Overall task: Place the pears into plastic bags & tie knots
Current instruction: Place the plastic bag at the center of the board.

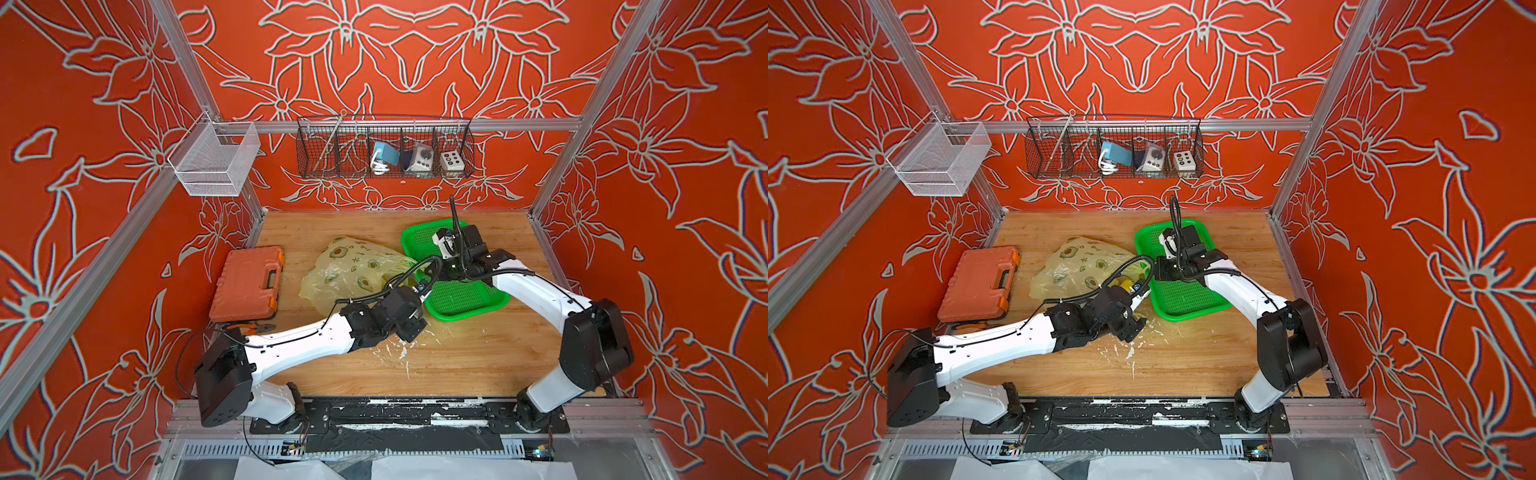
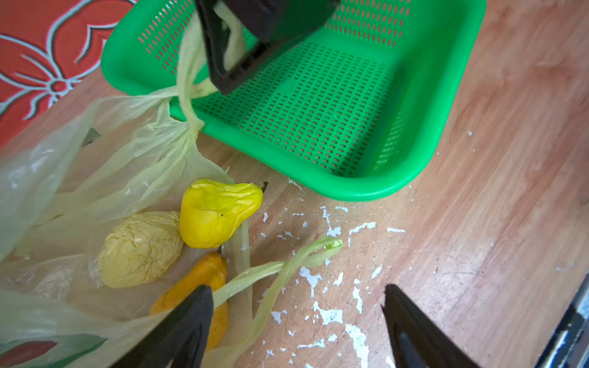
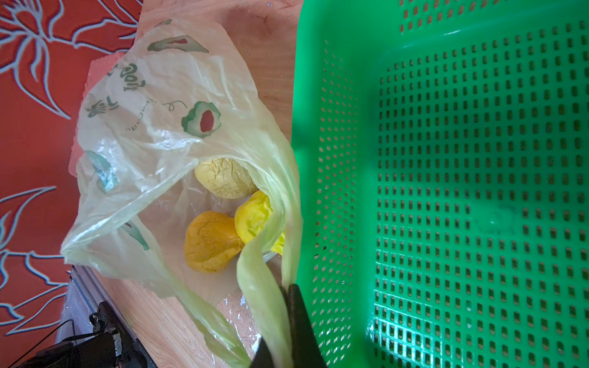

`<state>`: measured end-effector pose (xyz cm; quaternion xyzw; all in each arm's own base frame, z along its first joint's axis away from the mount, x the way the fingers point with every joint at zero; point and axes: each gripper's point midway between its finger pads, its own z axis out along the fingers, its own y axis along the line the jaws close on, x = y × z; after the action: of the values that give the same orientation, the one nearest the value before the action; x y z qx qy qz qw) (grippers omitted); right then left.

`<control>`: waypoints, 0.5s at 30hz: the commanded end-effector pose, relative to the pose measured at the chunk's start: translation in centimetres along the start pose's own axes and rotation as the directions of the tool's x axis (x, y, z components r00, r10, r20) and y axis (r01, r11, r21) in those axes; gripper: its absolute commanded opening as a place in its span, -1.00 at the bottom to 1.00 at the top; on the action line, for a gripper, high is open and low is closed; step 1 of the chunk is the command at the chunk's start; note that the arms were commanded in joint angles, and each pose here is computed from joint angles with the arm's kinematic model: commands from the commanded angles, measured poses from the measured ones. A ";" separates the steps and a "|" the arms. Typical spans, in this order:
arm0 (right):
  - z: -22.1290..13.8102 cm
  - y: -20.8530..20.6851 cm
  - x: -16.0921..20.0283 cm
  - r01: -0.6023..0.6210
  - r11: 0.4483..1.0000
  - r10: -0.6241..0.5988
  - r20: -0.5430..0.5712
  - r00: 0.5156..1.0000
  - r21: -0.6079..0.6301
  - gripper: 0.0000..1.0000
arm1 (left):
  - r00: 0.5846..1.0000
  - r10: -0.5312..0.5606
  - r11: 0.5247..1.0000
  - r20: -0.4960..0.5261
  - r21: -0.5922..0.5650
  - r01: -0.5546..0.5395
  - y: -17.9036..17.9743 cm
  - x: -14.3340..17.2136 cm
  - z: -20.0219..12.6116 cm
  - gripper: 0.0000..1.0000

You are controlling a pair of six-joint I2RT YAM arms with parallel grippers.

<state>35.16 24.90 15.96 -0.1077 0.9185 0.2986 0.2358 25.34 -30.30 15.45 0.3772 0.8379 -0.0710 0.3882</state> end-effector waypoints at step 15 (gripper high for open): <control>-0.3 0.3 -1.1 -0.016 1.000 0.017 0.032 0.999 -0.018 -1.00 | 0.965 0.226 0.944 -0.135 -0.216 -0.251 2.0 3.6 5.3 0.62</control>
<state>35.28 24.86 16.04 -0.0998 0.9186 0.3013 0.2355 27.73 -29.13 10.27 0.4208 0.8200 0.0637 0.3827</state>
